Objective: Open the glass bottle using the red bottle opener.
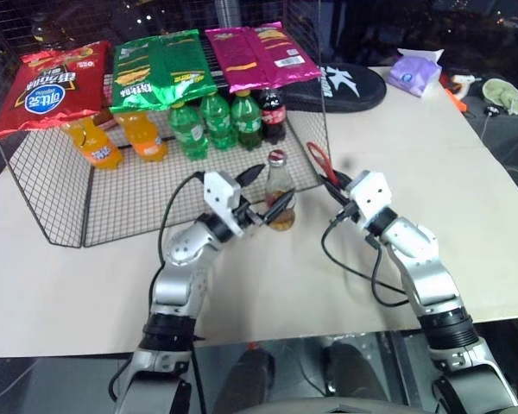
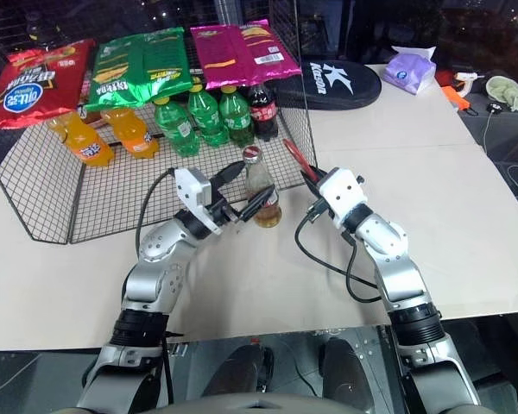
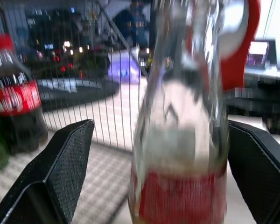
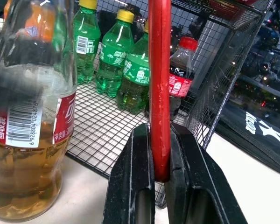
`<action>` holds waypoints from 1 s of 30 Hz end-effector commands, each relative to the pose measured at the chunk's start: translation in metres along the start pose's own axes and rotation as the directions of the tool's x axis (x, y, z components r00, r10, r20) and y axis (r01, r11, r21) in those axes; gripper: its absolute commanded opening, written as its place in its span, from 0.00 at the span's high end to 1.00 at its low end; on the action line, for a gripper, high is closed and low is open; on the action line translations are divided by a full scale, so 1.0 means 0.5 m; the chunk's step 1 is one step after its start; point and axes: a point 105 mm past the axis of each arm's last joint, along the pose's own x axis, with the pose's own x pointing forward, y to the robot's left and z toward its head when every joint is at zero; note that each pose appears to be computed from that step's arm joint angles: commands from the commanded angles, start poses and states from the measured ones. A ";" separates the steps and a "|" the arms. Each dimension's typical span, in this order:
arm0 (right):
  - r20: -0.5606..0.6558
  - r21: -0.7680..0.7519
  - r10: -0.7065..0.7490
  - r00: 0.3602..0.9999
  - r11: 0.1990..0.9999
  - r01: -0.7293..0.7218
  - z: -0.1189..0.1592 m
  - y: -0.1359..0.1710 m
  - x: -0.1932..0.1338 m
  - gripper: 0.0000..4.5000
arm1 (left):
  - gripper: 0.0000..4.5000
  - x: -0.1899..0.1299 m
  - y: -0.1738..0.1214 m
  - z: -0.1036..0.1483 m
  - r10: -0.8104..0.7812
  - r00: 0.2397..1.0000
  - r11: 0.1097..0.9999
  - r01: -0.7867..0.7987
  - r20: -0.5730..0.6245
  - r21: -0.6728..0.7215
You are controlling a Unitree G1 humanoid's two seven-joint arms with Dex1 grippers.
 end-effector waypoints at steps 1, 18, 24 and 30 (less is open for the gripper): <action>0.042 -0.020 -0.003 0.999 1.000 0.003 0.019 -0.003 0.002 1.00 | 0.02 0.010 -0.012 0.034 -0.031 0.998 0.999 0.030 0.058 0.011; 0.041 -0.019 -0.016 0.999 1.000 0.017 0.019 -0.004 0.002 1.00 | 0.02 0.018 -0.037 0.031 -0.105 0.993 0.994 0.106 0.045 -0.022; 0.044 -0.020 -0.016 0.999 1.000 0.016 0.020 -0.004 0.003 1.00 | 0.46 0.019 -0.035 0.034 -0.098 0.994 0.995 0.099 0.053 -0.014; 0.057 -0.070 0.009 0.998 0.998 -0.004 0.033 0.001 0.012 1.00 | 0.55 0.015 -0.039 0.028 -0.099 0.994 0.995 0.099 0.042 -0.020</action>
